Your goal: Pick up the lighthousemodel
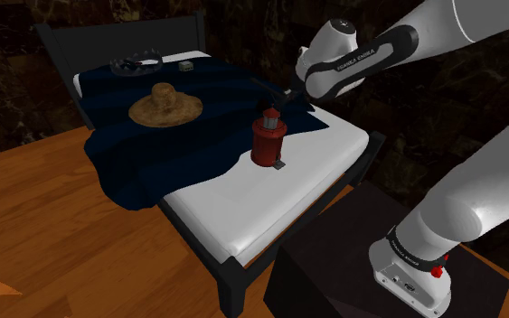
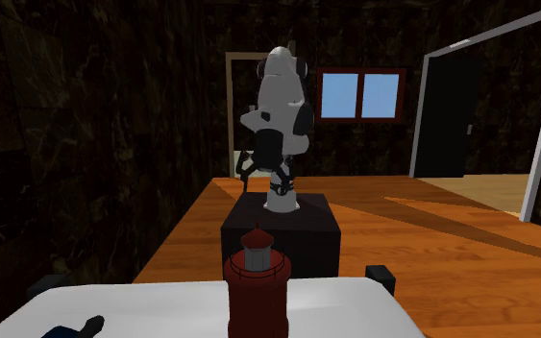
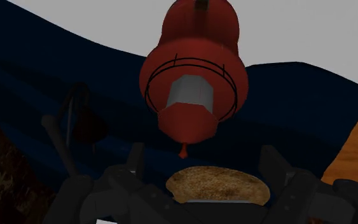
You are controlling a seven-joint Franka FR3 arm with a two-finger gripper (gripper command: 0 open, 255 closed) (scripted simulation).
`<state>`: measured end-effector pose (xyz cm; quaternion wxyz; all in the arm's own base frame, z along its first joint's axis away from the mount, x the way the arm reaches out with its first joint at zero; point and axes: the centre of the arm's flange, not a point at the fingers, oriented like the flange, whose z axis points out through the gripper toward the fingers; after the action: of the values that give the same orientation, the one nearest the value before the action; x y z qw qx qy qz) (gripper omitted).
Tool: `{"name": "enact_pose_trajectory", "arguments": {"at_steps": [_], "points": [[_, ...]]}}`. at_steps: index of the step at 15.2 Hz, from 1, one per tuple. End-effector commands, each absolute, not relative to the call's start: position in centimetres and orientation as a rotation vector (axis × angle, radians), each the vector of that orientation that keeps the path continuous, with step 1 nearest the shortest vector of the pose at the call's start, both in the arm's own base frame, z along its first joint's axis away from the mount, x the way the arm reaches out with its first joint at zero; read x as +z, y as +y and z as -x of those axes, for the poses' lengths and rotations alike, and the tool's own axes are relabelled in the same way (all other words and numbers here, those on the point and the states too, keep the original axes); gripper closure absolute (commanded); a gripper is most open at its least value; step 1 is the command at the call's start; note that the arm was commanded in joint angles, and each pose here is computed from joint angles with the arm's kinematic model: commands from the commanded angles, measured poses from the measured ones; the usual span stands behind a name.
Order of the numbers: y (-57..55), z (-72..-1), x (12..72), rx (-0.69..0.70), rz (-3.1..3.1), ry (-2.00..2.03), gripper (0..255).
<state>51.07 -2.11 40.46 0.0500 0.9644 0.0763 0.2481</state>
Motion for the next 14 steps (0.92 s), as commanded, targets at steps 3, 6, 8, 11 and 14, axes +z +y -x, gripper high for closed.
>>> {"name": "enact_pose_trajectory", "arguments": {"at_steps": [3, 6, 8, 11, 14], "points": [[-2.2, -55.5, 38.0, 0.854, -2.896, 0.273, 0], [-2.3, -58.3, 36.5, 0.916, -2.866, 0.3, 0], [-2.3, -58.3, 35.4, 0.916, -2.866, 0.3, 0], [-2.3, -58.3, 33.8, 0.916, -2.866, 0.3, 0], [-2.3, -58.3, 32.5, 0.916, -2.866, 0.3, 0]]}}
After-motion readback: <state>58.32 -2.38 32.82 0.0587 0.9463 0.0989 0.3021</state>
